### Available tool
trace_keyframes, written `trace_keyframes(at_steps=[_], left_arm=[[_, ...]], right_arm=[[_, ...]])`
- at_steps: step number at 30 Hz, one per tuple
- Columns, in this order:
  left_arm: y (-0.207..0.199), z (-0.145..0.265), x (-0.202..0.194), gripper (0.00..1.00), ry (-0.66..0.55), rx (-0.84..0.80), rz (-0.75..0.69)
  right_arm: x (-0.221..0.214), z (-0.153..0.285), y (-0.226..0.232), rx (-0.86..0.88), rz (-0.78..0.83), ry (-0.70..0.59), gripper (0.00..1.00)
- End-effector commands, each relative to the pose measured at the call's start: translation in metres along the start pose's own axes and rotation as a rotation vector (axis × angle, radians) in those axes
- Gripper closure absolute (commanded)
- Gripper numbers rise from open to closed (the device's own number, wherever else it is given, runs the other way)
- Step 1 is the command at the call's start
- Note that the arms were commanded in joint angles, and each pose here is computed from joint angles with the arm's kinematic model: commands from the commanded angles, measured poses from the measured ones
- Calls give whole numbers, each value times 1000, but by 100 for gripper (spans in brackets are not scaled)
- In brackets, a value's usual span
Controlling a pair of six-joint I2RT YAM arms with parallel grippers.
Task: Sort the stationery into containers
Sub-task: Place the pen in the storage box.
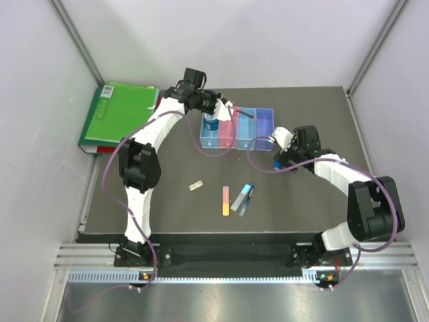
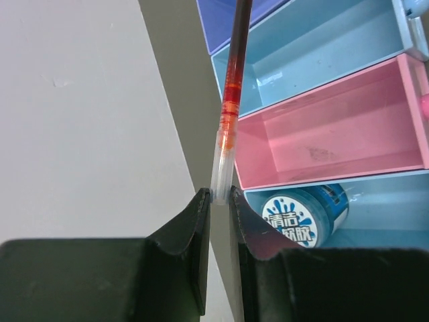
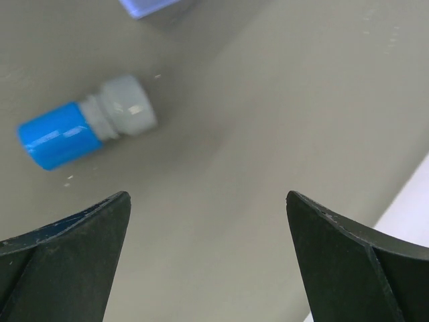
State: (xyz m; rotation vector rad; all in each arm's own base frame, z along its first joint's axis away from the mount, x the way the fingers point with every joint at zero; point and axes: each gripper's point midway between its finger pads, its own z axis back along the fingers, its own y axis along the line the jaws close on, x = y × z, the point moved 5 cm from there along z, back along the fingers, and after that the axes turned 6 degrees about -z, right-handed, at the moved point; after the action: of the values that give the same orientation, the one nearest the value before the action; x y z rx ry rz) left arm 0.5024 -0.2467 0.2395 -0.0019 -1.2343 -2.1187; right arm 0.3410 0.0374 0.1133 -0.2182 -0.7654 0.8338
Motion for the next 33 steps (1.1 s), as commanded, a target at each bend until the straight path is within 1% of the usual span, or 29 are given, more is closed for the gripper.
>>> trace_keyframes(at_steps=[1,5,8,14,18,23,28,31,33], left_arm=[[30,6,15,100,-48,103,-123],[33,4,20,100,-66,114,-124],[34,2,21,100,-69,121,-131],[30,-4,20,100,-81,114,-129],[28,-6,24,100,-97,123,-101],[23,-13,15,100,-72,112,-119],[13,-26,0,100,-30,88,-174],[10,-33,-9,100,4,93,-236],[10,-36,-12,100,15,85,-301]], right_arm=[[5,0,2,61,28,-22,0],[-11,-4,13,84,55,17,0],[-14,-4,17,93,62,26,0],[-17,-4,17,72,51,21,0],[-20,-4,17,58,57,20,0],[-18,-3,16,53,44,15,0],[-16,0,14,41,40,1,0],[-14,2,13,36,30,-5,0],[-13,2,12,33,23,-8,0]])
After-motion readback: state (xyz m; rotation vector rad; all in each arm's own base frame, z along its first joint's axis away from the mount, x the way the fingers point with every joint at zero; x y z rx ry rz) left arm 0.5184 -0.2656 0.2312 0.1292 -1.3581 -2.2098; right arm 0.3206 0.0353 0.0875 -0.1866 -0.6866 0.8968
